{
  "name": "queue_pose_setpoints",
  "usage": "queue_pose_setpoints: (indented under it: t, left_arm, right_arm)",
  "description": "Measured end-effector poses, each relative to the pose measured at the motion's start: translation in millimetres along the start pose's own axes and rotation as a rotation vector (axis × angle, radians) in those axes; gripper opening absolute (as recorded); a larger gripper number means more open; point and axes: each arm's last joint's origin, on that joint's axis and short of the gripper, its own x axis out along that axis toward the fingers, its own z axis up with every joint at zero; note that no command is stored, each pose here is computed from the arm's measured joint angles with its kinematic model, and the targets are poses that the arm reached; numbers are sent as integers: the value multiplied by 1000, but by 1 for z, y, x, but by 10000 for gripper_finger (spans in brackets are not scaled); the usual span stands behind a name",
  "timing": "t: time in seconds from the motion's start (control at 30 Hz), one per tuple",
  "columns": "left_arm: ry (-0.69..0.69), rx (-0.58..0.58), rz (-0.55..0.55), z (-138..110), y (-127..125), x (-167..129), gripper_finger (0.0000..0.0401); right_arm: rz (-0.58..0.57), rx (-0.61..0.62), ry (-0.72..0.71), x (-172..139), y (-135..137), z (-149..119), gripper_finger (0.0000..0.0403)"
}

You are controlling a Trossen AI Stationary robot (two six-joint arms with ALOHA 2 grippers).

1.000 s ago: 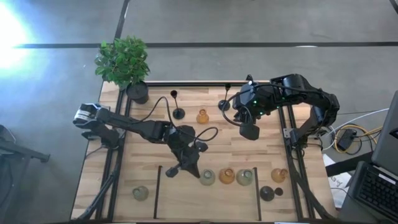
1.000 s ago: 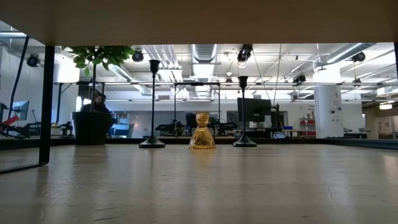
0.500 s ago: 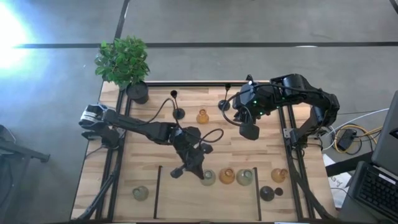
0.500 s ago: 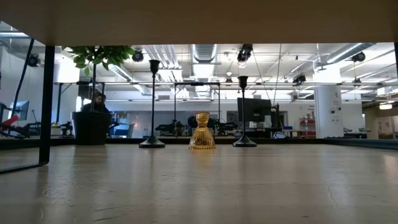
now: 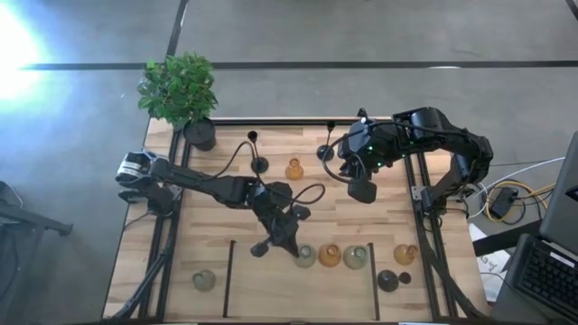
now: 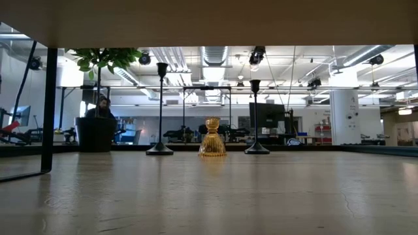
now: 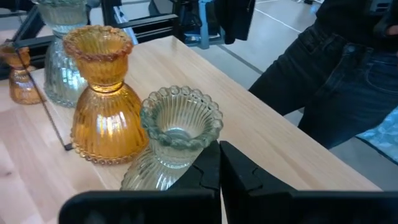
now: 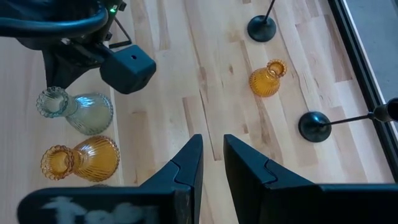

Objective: Pick & Place candle stick holders
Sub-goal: Put the top green glass candle holder on the shelf, then put the top orange glass candle holder on the shelf

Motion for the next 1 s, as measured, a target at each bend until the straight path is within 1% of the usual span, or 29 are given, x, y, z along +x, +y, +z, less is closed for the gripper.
queue_pose_setpoints:
  t: [0.2, 0.33, 0.43, 0.5, 0.57, 0.63, 0.7, 0.8, 0.87, 0.93, 1.0]
  left_arm:
    - [36, -35, -4, 0, -2, -5, 0]
    - [82, -64, -17, 9, -16, -24, 0]
    - [115, -75, 42, 15, -28, -43, 0]
    - [134, -74, 142, 19, -34, -57, 0]
    - [150, -100, 302, 22, -36, -70, 0]
    - [161, -159, 465, 22, -34, -82, 0]
    - [161, -204, 590, 21, -27, -89, 0]
    - [171, -276, 731, 15, -9, -98, 0]
    - [228, -311, 806, 5, 4, -102, 0]
    - [283, -315, 858, -4, 19, -104, 0]
    - [321, -315, 885, -12, 32, -105, 0]
  right_arm:
    - [2, 0, 1, 0, 0, 0, 56]
    - [3, 0, -2, -1, 0, -1, 56]
    - [4, 0, -8, -4, -1, -2, 56]
    - [5, 1, -12, -5, -1, -2, 56]
    - [5, 1, -13, -6, -1, -2, 56]
    - [4, 1, -13, -6, -1, -2, 56]
    - [3, 1, -14, -6, -1, -2, 56]
    - [-9, -2, -18, -6, -1, -2, 56]
    - [-20, -2, -19, -6, -2, -2, 56]
    - [-23, -1, -20, -6, -2, -2, 56]
    - [-23, -1, -21, -6, -2, -2, 56]
